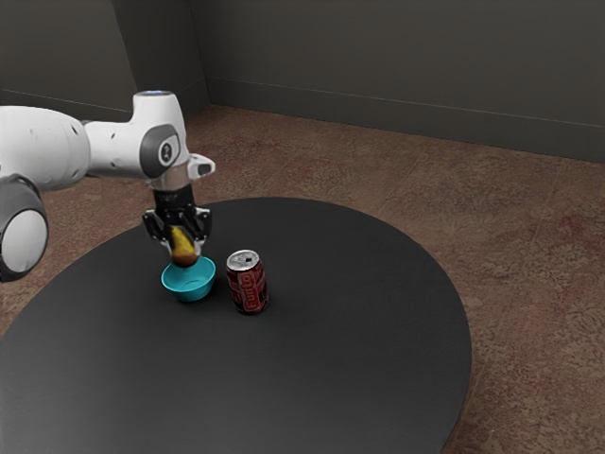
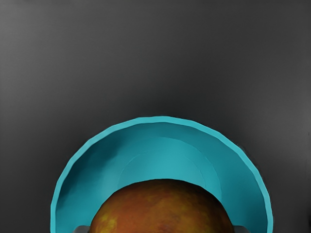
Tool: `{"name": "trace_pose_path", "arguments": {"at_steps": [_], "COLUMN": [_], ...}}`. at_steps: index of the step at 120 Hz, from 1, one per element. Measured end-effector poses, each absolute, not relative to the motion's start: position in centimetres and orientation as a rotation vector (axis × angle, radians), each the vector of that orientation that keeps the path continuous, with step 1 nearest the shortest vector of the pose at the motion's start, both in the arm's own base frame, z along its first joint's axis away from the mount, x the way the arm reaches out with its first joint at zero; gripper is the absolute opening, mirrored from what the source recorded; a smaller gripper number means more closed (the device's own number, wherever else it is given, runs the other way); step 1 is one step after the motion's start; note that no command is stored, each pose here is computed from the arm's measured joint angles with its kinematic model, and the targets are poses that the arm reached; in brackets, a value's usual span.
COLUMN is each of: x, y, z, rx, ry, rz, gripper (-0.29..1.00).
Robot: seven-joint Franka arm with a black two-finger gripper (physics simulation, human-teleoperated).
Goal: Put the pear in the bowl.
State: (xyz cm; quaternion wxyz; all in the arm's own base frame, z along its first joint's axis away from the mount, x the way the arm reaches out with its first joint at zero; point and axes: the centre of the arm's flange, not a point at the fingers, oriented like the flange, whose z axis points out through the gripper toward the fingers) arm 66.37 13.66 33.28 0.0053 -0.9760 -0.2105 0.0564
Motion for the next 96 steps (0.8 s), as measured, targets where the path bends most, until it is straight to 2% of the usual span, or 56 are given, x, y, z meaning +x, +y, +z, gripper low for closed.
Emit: {"name": "trace_pose_path", "arguments": {"at_steps": [22, 38, 48, 59, 71, 85, 96], "x": [67.0, 67.1, 65.9, 62.9, 58.8, 53.6, 51.8], "y": [13.4, 12.9, 12.7, 11.7, 8.4, 2.4, -1.0], "z": [33.5, 35.3, 41.7, 50.5, 57.8, 64.8, 67.0], "rx": [-3.081, -3.102, -3.125, -3.159, -3.170, -3.171, -3.159], "ry": [-0.605, -0.563, -0.542, -0.489, -0.348, -0.114, 0.006], "rz": [0.153, 0.116, 0.032, -0.069, -0.144, -0.220, -0.205], "gripper": [0.50, 0.59, 0.63, 0.66, 0.67, 0.69, 0.69]}}
